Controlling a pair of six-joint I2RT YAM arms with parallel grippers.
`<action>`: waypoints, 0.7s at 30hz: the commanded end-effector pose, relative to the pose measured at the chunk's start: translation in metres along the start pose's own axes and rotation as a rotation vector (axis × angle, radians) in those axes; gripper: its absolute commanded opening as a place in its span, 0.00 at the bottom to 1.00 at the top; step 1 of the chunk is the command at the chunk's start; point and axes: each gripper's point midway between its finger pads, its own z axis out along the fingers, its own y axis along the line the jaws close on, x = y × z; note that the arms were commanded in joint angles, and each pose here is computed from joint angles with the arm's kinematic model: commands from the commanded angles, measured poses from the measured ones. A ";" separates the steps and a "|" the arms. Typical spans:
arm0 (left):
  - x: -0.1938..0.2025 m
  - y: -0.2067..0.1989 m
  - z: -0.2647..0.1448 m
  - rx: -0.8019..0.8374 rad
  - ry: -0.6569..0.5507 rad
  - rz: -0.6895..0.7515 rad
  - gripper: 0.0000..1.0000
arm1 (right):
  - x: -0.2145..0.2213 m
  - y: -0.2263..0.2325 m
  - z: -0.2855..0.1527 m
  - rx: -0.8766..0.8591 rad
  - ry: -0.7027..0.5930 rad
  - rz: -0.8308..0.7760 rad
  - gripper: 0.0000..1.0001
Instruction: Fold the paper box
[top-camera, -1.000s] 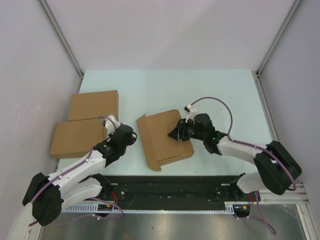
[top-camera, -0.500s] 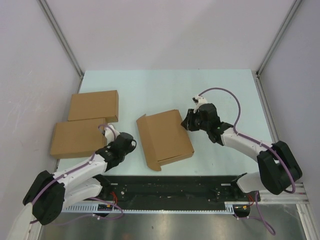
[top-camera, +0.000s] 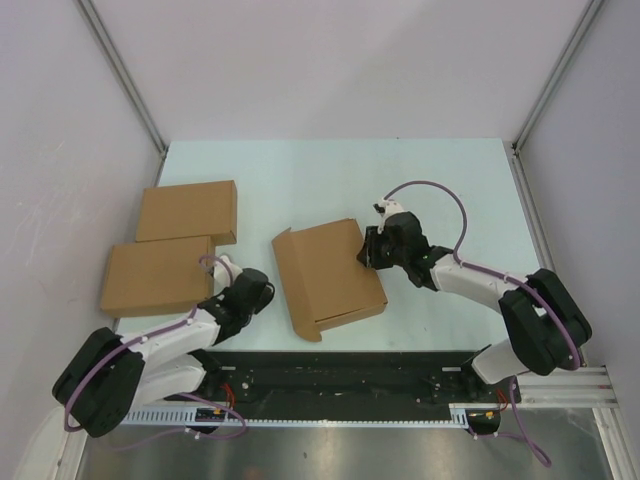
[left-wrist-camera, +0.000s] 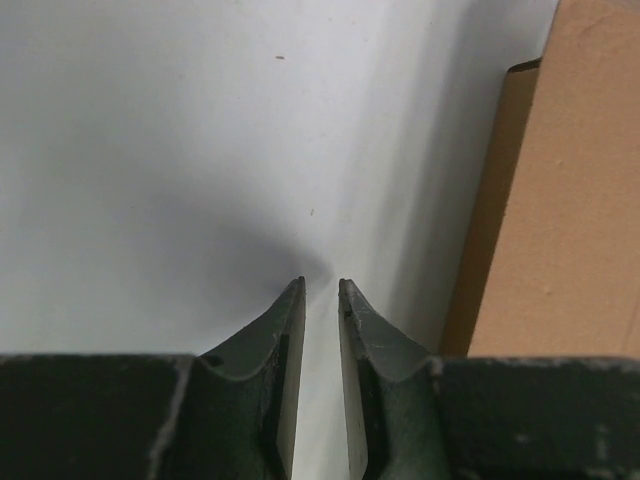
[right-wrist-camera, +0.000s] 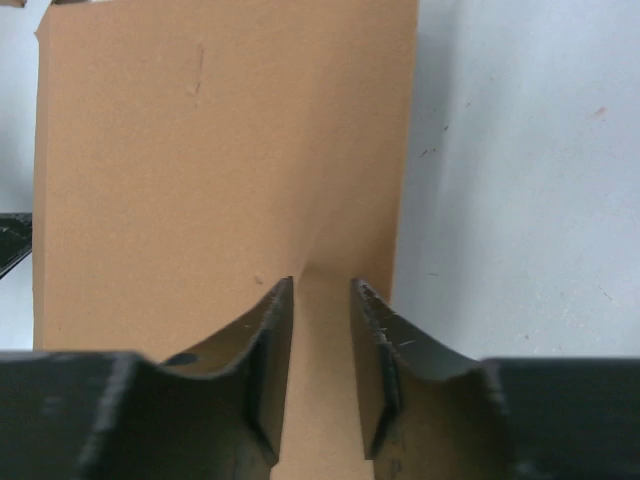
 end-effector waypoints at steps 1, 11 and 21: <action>0.007 0.004 0.003 -0.010 0.031 -0.015 0.25 | -0.004 -0.010 -0.012 0.065 -0.009 0.012 0.39; 0.013 0.009 0.008 -0.032 0.044 -0.008 0.26 | -0.012 -0.035 -0.022 0.116 -0.016 0.042 0.42; 0.017 0.014 0.009 -0.043 0.053 -0.006 0.25 | 0.007 -0.037 -0.013 0.109 0.030 0.048 0.41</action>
